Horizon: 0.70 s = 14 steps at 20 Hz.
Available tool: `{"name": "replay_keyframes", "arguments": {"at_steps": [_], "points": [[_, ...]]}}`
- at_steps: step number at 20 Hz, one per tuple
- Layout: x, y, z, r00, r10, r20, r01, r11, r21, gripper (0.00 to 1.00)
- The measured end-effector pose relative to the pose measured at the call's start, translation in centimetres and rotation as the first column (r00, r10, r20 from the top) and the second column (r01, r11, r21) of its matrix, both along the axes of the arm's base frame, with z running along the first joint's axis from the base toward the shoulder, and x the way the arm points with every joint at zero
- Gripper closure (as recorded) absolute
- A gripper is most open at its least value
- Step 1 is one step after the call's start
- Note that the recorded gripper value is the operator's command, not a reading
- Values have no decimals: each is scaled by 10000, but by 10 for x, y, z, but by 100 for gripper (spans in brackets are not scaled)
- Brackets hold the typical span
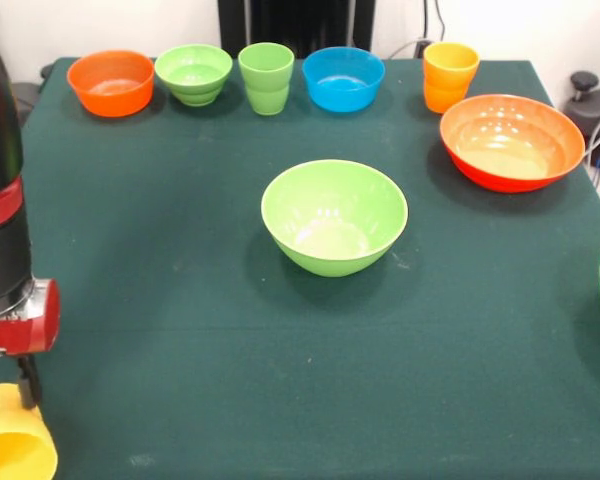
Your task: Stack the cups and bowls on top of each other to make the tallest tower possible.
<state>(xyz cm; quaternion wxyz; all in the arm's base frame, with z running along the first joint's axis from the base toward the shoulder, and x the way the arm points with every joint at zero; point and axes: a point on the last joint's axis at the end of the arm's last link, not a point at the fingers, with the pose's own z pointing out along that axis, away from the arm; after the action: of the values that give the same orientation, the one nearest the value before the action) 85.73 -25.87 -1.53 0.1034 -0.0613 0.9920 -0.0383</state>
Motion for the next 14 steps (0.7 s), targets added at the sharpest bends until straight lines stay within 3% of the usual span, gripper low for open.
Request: {"name": "replay_keyframes", "arguments": {"at_steps": [14], "points": [[2, -4, 9, 10000, -15, 55, 15, 9999, -103, 100]]}}
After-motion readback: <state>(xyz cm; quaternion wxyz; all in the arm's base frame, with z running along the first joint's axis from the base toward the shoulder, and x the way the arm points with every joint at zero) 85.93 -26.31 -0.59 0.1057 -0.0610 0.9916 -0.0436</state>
